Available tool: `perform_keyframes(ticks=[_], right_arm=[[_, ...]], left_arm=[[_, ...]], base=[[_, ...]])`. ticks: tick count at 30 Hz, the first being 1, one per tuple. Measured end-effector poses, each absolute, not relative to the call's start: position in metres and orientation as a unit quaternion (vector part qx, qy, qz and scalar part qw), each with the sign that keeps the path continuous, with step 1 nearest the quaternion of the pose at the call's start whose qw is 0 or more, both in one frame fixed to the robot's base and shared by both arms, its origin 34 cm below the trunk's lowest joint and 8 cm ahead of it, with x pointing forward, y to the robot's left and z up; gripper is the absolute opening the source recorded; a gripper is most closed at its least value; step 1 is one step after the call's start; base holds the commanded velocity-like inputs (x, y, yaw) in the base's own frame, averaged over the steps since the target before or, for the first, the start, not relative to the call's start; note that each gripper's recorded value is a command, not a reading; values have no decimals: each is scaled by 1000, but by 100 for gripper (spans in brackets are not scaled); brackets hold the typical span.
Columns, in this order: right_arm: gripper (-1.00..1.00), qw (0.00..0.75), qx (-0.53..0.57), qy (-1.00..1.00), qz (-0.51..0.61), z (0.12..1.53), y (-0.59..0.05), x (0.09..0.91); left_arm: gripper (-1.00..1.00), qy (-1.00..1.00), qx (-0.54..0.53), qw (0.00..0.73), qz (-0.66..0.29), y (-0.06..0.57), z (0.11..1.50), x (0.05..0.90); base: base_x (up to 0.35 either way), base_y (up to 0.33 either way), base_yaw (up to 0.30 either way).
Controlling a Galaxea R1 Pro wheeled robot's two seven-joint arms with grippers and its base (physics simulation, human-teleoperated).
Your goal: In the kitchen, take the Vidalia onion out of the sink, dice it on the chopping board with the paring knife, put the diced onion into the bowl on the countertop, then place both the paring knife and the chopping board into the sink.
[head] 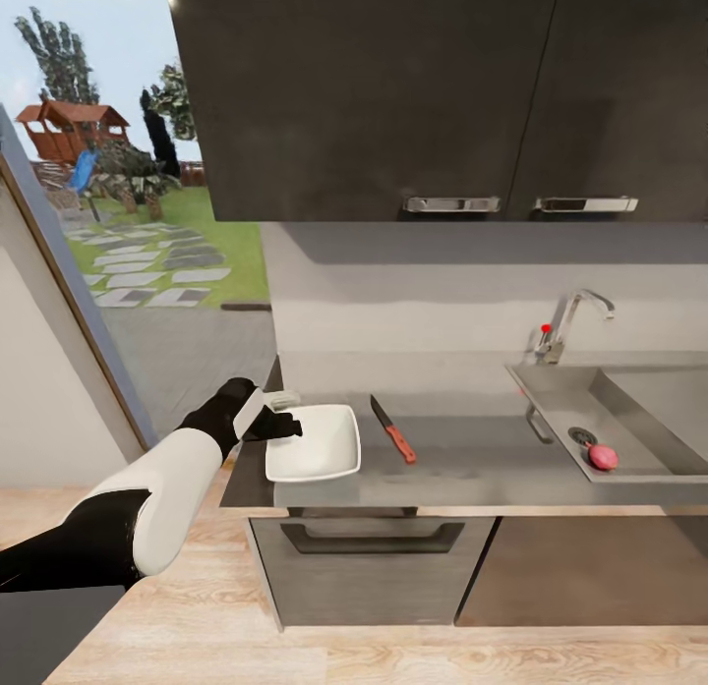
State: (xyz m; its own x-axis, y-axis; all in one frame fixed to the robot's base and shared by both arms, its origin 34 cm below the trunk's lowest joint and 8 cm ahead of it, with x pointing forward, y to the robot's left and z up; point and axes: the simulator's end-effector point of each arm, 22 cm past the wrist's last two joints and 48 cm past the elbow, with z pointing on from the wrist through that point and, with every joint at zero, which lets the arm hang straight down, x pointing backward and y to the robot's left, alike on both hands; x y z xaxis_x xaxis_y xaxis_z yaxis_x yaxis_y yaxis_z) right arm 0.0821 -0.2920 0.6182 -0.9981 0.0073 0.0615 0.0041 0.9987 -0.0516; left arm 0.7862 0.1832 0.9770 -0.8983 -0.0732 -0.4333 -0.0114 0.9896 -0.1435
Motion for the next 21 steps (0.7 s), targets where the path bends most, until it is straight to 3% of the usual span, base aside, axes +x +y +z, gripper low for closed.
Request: perform_keyframes(ticks=[21], right_arm=[[100, 14, -3, -1000, 26, 617, -292, 95]], left_arm=[[100, 965, -31, 253, -59, 205, 1007, 794]], base=[[0, 0, 0]])
